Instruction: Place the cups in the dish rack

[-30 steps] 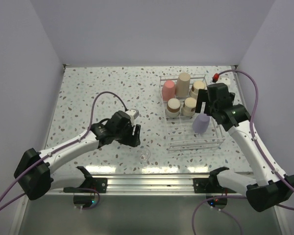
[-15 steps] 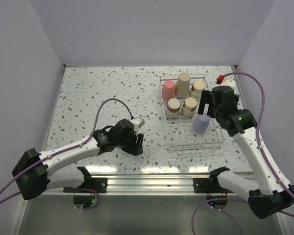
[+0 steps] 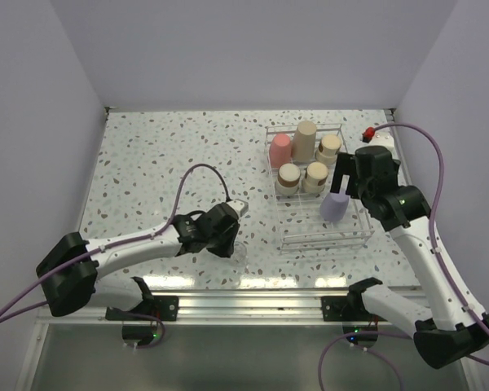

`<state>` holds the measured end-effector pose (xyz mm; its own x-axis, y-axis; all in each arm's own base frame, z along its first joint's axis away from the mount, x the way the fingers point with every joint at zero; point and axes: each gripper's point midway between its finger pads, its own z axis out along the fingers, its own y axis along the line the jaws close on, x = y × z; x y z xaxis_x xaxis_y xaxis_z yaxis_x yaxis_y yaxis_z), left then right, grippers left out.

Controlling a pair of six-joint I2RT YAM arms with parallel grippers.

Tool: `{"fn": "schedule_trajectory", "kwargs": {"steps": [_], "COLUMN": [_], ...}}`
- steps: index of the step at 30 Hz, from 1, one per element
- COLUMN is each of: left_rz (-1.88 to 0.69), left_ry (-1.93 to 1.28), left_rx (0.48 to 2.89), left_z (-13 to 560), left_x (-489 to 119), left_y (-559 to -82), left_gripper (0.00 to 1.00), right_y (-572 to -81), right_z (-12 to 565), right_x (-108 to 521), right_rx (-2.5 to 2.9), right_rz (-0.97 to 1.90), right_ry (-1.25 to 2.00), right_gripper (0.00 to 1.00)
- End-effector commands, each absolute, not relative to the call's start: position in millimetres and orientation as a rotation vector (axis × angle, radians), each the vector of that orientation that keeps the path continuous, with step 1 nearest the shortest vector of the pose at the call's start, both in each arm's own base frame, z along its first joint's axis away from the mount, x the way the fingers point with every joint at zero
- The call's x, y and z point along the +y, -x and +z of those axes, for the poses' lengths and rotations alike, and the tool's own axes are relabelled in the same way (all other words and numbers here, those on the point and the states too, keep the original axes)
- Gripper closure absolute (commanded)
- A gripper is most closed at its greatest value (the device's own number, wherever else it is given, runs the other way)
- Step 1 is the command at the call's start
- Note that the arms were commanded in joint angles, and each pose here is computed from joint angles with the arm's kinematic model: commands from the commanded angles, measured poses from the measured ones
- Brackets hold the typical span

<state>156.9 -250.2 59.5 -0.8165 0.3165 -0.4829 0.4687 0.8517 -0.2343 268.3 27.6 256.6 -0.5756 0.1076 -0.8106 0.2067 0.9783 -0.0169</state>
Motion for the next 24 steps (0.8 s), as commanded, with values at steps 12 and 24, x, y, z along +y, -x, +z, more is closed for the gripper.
{"fn": "schedule_trajectory", "kwargs": {"steps": [12,24], "left_rz": [-0.415,-0.741], "left_ry": [-0.500,-0.433], "left_rx": [2.274,1.806], "left_z": [192.1,352.6], "left_x": [-263.9,-292.2], "left_y": [-215.9,-230.7], "left_gripper": [1.00,1.00], "right_y": [-269.3,-245.8], "right_z": [314.3,421.3], "right_x": [121.4,228.2], "right_rx": [2.066,1.705], "right_rz": [0.486,1.473], "right_ry": [0.055,0.098], "right_gripper": [0.02,0.02]}}
